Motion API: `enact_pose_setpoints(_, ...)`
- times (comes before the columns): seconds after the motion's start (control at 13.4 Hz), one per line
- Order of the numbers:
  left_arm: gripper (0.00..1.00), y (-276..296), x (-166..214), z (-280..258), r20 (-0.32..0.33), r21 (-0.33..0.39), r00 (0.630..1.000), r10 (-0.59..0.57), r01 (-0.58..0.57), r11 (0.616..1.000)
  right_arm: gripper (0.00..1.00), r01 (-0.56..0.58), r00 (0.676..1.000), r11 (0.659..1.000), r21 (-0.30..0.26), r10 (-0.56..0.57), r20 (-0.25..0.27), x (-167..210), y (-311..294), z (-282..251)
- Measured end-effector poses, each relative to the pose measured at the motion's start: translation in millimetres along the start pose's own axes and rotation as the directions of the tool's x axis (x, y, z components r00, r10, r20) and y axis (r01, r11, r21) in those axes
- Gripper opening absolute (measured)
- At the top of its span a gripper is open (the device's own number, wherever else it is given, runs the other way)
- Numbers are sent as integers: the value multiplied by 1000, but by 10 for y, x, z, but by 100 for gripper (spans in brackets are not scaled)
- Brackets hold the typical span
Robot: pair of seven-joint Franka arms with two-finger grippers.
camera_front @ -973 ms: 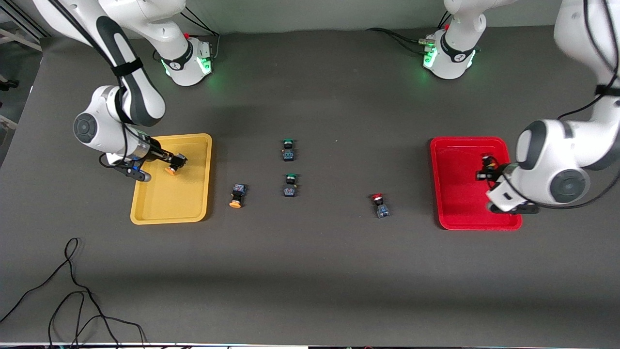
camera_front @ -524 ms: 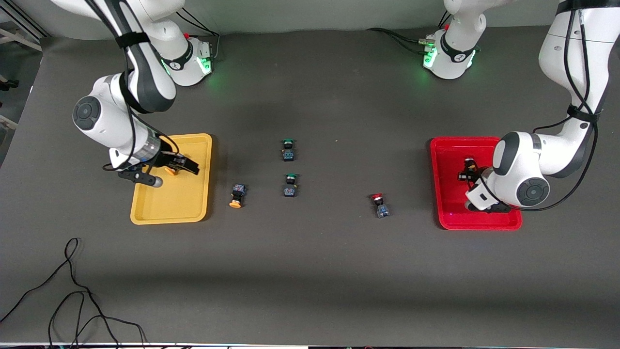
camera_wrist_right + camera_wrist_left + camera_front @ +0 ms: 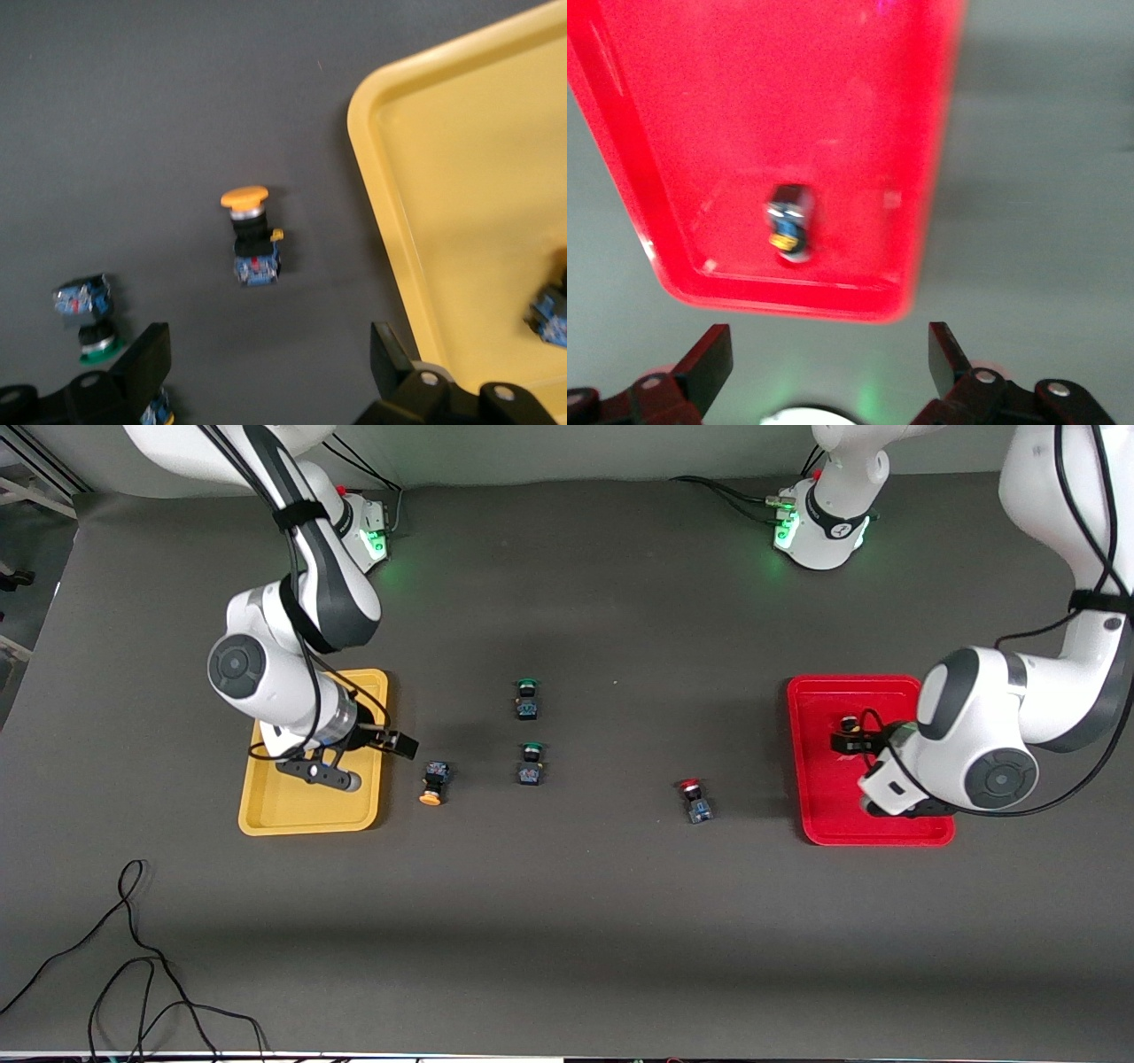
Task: Place red and yellow buttons in trays
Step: 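Grasp another yellow button with the right gripper while the left gripper grasps red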
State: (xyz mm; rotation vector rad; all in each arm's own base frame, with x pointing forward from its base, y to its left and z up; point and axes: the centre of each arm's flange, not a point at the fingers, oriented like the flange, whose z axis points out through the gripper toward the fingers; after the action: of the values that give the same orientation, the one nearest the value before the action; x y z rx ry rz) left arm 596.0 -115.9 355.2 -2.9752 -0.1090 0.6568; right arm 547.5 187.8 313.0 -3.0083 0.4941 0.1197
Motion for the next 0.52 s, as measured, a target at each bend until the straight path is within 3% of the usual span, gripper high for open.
enact_pose_setpoints(0.22, 100, 1048, -34, -247, -82, -40, 991, -103, 100, 994, 100, 19, 1000, 999, -32, -19, -12, 0, -111, 467)
enact_pose_setpoints(0.52, 99, 1736, 669, 552, -126, -201, 974, -190, 163, 966, 100, 24, 999, 998, -65, -26, -41, -47, -229, 1051)
